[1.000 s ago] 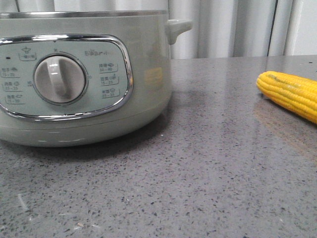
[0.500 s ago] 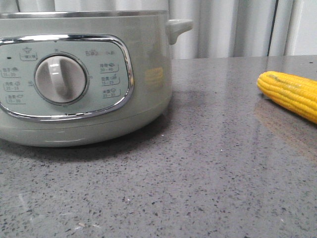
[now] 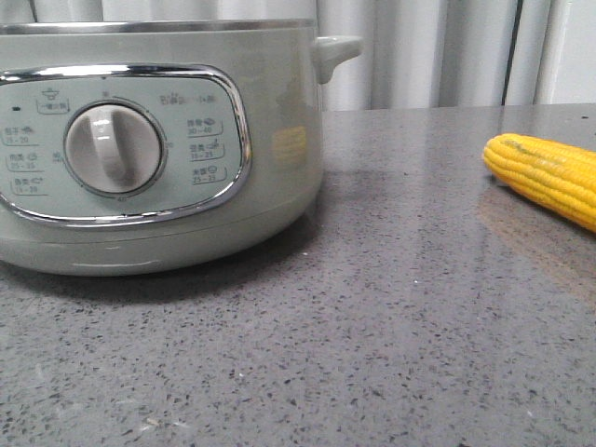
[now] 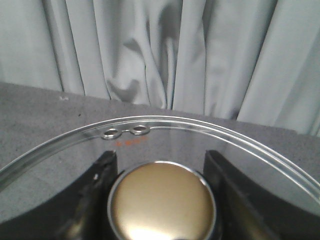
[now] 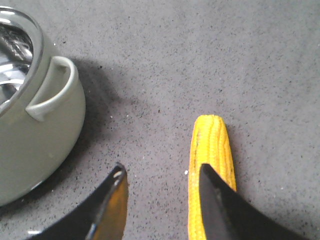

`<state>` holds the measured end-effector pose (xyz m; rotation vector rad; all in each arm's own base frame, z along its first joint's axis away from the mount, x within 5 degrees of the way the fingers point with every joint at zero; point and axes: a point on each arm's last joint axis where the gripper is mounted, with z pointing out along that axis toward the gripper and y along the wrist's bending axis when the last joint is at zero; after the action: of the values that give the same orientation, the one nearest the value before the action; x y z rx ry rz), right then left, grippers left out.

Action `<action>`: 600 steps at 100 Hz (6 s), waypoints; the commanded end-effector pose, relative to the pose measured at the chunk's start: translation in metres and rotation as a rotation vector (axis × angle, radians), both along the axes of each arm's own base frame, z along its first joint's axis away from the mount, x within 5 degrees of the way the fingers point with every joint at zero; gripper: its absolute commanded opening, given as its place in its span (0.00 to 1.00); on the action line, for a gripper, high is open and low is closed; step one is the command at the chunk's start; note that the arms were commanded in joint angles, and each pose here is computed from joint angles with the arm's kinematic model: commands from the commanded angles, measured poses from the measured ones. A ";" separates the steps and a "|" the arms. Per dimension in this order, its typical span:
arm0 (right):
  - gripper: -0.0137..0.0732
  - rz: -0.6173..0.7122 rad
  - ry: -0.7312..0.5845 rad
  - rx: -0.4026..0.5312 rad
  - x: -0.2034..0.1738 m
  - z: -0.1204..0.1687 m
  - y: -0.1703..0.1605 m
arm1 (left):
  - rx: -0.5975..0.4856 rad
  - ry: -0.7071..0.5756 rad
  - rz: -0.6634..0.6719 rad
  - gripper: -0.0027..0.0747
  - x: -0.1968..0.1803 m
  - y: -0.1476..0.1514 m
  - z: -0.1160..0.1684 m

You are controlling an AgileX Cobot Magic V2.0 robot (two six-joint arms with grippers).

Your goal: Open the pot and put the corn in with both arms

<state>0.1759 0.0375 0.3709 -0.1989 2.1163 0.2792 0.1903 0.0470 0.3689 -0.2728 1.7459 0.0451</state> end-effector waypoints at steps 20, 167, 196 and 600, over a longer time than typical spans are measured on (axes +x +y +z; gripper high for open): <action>0.48 -0.007 -0.079 0.010 0.000 0.015 -0.001 | -0.027 0.009 0.070 0.18 0.027 0.015 -0.018; 0.48 0.013 0.010 -0.013 0.002 0.006 0.000 | -0.011 0.161 0.117 0.47 0.058 0.027 -0.080; 0.48 0.015 0.098 -0.023 0.021 -0.010 0.003 | 0.027 -0.072 -0.027 0.47 0.021 -0.017 -0.025; 0.09 0.313 -0.922 0.083 -0.160 0.000 -0.026 | 0.016 -0.097 -0.518 0.01 -0.128 -0.075 -0.039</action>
<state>0.0181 0.0134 0.3582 -0.5321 1.2444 0.3754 0.0617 -0.0291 0.3170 0.2311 1.7458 -0.3139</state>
